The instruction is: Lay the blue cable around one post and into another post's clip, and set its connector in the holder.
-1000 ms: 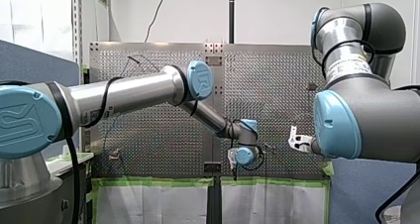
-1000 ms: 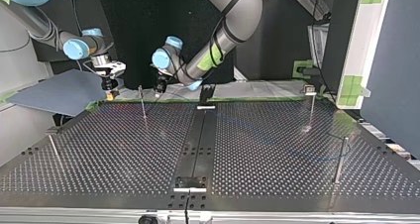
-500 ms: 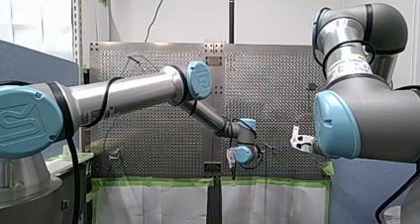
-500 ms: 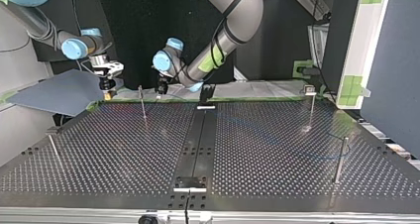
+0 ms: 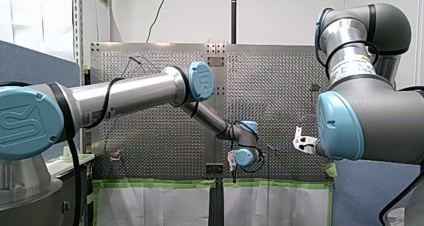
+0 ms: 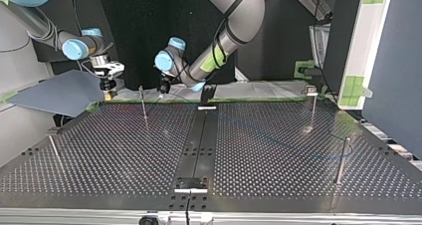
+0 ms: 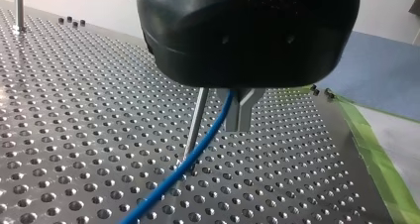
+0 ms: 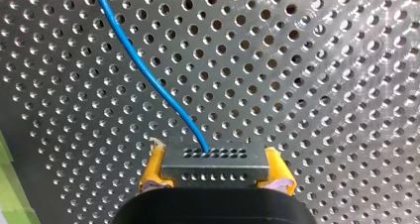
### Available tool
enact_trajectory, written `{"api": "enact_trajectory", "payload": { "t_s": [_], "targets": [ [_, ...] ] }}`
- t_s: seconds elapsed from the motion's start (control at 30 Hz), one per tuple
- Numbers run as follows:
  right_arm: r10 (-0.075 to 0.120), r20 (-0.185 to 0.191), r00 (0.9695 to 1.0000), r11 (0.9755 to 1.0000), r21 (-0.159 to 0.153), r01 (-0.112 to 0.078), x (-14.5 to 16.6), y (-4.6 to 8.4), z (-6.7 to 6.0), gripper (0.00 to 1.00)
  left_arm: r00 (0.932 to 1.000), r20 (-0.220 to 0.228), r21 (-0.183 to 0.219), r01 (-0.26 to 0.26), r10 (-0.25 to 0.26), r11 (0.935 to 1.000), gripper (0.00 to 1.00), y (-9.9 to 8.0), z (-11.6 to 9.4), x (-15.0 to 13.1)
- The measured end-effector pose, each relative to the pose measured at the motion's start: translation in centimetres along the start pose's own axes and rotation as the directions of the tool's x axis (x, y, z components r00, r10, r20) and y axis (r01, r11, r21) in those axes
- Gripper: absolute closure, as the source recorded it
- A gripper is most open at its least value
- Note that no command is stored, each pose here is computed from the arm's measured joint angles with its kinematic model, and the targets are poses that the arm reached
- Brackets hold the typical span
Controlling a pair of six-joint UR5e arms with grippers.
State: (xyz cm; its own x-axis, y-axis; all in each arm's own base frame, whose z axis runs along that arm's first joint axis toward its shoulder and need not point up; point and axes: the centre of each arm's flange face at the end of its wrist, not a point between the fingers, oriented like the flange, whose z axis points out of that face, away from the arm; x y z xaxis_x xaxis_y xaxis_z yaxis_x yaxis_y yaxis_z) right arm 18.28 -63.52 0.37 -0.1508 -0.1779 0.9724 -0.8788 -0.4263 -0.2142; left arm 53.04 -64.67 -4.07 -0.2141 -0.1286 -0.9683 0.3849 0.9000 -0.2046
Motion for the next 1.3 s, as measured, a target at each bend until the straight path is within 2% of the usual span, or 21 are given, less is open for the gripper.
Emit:
{"api": "enact_trajectory", "payload": {
  "t_s": [0.13,0.2,0.23,0.3,0.33,0.37,0.4,0.47,0.5,0.53,0.6,0.67,0.87,0.97,1.17,1.3],
  "targets": [
    [0.003,0.011,0.9999,1.0,-0.009,-0.003,-0.2,-0.1,-0.1,1.0,1.0,-0.001,0.002,-0.004,0.004,1.0,0.89,0.0,-0.1,0.1],
    [0.007,0.015,0.9999,0.9997,-0.024,-0.007,-0.2,0.1,-0.2,1.0,1.0,-0.001,0.002,-0.005,0.005,1.0,0.8,-0.1,-0.1,0.1],
    [0.01,0.017,0.9998,0.9994,-0.033,-0.01,-0.3,0.2,-0.2,1.0,1.0,-0.001,0.002,-0.005,0.005,1.0,0.8,-0.1,-0.1,0.1],
    [0.019,0.022,0.9996,0.9983,-0.056,-0.018,-0.3,0.7,-0.4,1.0,1.0,0.0,0.003,-0.006,0.006,1.0,0.65,-0.2,-0.1,0.1],
    [0.023,0.024,0.9995,0.9976,-0.065,-0.022,-0.3,0.9,-0.5,1.0,1.0,0.0,0.004,-0.008,0.008,1.0,0.65,-0.2,-0.1,0.1],
    [0.029,0.025,0.9993,0.9967,-0.076,-0.027,-0.3,1.1,-0.5,1.0,0.9999,-0.001,0.005,-0.012,0.012,0.9999,0.58,-0.3,-0.2,0.1],
    [0.033,0.026,0.9991,0.996,-0.083,-0.031,-0.3,1.3,-0.6,1.0,0.9999,-0.001,0.006,-0.017,0.017,0.9998,0.46,-0.3,-0.2,0.1],
    [0.041,0.027,0.9988,0.9948,-0.094,-0.038,-0.4,1.6,-0.7,1.0,0.9995,-0.003,0.007,-0.031,0.031,0.9995,0.46,-0.5,-0.3,0.3],
    [0.043,0.027,0.9987,0.9944,-0.098,-0.04,-0.4,1.7,-0.7,1.0,0.9993,-0.004,0.008,-0.037,0.037,0.9993,0.2,-0.5,-0.4,0.3],
    [0.045,0.028,0.9986,0.9941,-0.1,-0.042,-0.4,1.8,-0.8,1.0,0.9991,-0.004,0.009,-0.043,0.043,0.999,0.2,-0.6,-0.4,0.3],
    [0.048,0.028,0.9985,0.9936,-0.104,-0.045,-0.4,2.0,-0.8,1.0,0.9984,-0.008,0.017,-0.057,0.057,0.9982,0.04,-0.9,-0.6,0.4],
    [0.051,0.027,0.9983,0.9931,-0.107,-0.048,-0.4,2.2,-0.9,1.0,0.9972,-0.015,0.03,-0.072,0.073,0.9969,0.0,-1.3,-1.0,0.6],
    [0.055,0.02,0.9983,0.9925,-0.11,-0.053,-0.6,2.5,-0.9,1.0,0.9923,-0.024,0.076,-0.12,0.122,0.99,0.0,-2.6,-2.4,-0.4],
    [0.056,0.019,0.9983,0.9925,-0.11,-0.053,-0.6,2.6,-0.9,1.0,0.993,-0.017,0.088,-0.115,0.117,0.9895,0.0,-3.0,-2.7,-1.6],
    [0.057,0.018,0.9982,0.9922,-0.112,-0.055,-0.6,2.7,-0.9,1.0,0.9951,0.017,0.084,-0.098,0.097,0.9916,0.0,-3.5,-1.7,-4.3],
    [0.058,0.019,0.9981,0.9922,-0.112,-0.056,-0.7,2.7,-0.9,1.0,0.9953,0.018,0.079,-0.097,0.096,0.9922,0.0,-3.4,-1.7,-4.5]
  ]
}}
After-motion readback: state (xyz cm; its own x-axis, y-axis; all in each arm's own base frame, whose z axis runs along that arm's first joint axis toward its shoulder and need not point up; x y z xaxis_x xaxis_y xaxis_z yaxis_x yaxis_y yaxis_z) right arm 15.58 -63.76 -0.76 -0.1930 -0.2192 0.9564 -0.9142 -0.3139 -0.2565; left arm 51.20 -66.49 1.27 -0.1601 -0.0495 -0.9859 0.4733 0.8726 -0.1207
